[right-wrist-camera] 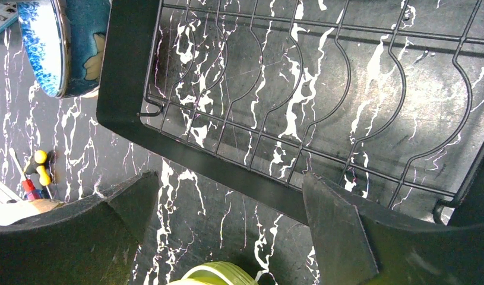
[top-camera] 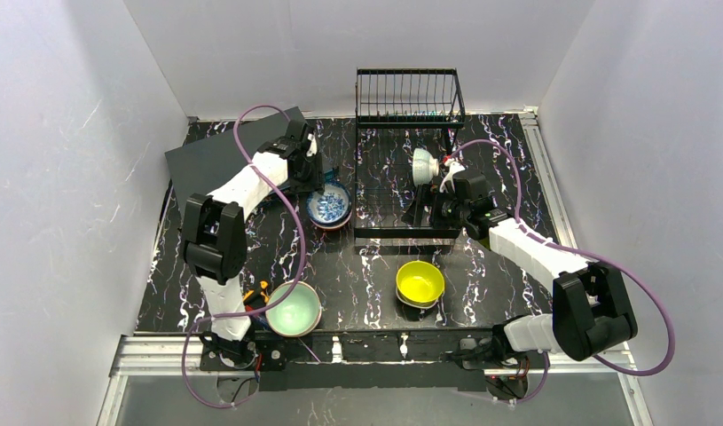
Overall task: Load the bowls into the dish rack
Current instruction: Pick up the bowl from the center of the board.
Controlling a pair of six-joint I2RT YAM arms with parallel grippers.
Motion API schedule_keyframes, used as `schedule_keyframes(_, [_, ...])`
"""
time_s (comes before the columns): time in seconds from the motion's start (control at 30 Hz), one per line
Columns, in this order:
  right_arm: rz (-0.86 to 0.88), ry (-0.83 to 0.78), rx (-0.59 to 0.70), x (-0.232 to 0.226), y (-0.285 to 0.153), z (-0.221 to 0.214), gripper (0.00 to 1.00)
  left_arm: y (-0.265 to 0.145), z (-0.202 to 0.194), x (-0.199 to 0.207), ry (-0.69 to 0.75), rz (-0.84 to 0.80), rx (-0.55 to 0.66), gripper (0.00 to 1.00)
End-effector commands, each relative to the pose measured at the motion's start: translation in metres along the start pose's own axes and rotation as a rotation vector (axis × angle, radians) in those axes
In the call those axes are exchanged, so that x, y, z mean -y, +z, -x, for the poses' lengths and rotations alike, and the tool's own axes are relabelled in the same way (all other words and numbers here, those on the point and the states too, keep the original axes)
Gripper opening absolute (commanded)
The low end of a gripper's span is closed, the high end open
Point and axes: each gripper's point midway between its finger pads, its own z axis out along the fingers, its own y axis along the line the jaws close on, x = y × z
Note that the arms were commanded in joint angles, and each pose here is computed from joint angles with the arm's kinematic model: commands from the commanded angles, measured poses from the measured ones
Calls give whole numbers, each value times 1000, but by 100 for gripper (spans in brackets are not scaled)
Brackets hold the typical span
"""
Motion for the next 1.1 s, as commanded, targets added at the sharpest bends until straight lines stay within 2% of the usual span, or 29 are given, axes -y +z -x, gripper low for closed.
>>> schedule_keyframes(0.0, [25, -20, 56, -12, -9, 22, 99, -18, 10, 13, 10, -63, 33, 31])
schedule_keyframes(0.17, [27, -27, 73, -15, -12, 28, 99, -21, 12, 13, 20, -65, 42, 0])
schedule_keyframes(0.43, [33, -43, 77, -20, -15, 37, 99, -38, 21, 11, 45, -56, 92, 0])
schedule_keyframes(0.7, [67, -28, 84, -28, -17, 41, 99, -69, 37, 4, 93, -25, 198, 0])
schedule_keyframes(1.07, [110, -26, 101, -41, -22, 52, 99, -100, 44, 21, 122, -141, 322, 0])
